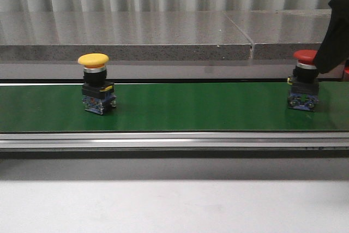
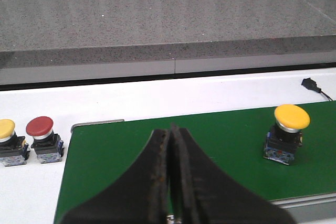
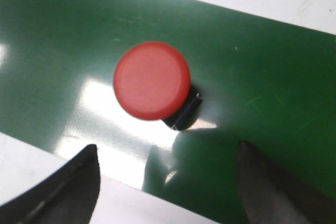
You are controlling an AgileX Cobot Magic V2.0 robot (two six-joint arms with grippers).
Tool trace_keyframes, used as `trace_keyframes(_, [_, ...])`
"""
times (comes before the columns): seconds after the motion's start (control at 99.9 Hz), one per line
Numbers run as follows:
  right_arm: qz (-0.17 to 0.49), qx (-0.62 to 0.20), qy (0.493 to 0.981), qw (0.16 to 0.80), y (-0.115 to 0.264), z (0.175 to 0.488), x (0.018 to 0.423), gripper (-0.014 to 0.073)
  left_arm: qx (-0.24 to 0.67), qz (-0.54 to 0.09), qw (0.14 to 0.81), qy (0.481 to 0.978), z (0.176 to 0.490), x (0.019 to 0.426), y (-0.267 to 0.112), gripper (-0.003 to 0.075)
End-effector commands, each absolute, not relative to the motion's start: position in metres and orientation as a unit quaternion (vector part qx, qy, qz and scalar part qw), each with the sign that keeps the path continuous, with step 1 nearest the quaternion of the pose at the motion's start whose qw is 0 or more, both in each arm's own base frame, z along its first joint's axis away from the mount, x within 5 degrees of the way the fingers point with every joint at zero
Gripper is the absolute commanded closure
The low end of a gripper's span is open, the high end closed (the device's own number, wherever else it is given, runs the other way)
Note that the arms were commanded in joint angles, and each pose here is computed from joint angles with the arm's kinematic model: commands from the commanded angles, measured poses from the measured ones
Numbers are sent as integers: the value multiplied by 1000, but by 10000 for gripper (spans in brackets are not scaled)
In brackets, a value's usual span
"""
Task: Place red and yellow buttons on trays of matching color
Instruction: 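Grasp the red button off the belt with the right gripper, then carry the red button into the red tray and open the right gripper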
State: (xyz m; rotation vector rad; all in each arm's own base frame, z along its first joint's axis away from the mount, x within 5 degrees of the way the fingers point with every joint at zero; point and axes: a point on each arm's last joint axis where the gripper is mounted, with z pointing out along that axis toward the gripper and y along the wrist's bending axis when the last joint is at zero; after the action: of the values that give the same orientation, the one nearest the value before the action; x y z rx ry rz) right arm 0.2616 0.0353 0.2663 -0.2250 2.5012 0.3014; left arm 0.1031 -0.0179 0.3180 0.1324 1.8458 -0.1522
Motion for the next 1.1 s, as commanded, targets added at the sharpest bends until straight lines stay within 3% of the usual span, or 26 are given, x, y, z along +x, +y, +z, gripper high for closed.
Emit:
trace_keyframes(0.0, [111, -79, 927, 350, 35, 282, 275, 53, 53, -72, 634, 768, 332, 104, -18, 740])
trace_keyframes(0.31, [97, -86, 926, 354, 35, 275, 304, 69, 53, -72, 634, 768, 332, 104, -18, 740])
trace_keyframes(0.53, [93, -89, 930, 343, 34, 267, 308, 395, 53, -72, 634, 768, 332, 104, -18, 740])
trace_keyframes(0.6, [95, -89, 931, 342, 34, 271, 309, 452, 53, -72, 634, 768, 332, 104, -18, 740])
trace_keyframes(0.83, [103, -69, 936, 329, 4, 313, 315, 462, 53, -72, 634, 768, 332, 104, -18, 740])
trace_keyframes(1.091, [56, 54, 917, 391, -79, 360, 315, 462, 53, -72, 634, 768, 332, 104, -18, 740])
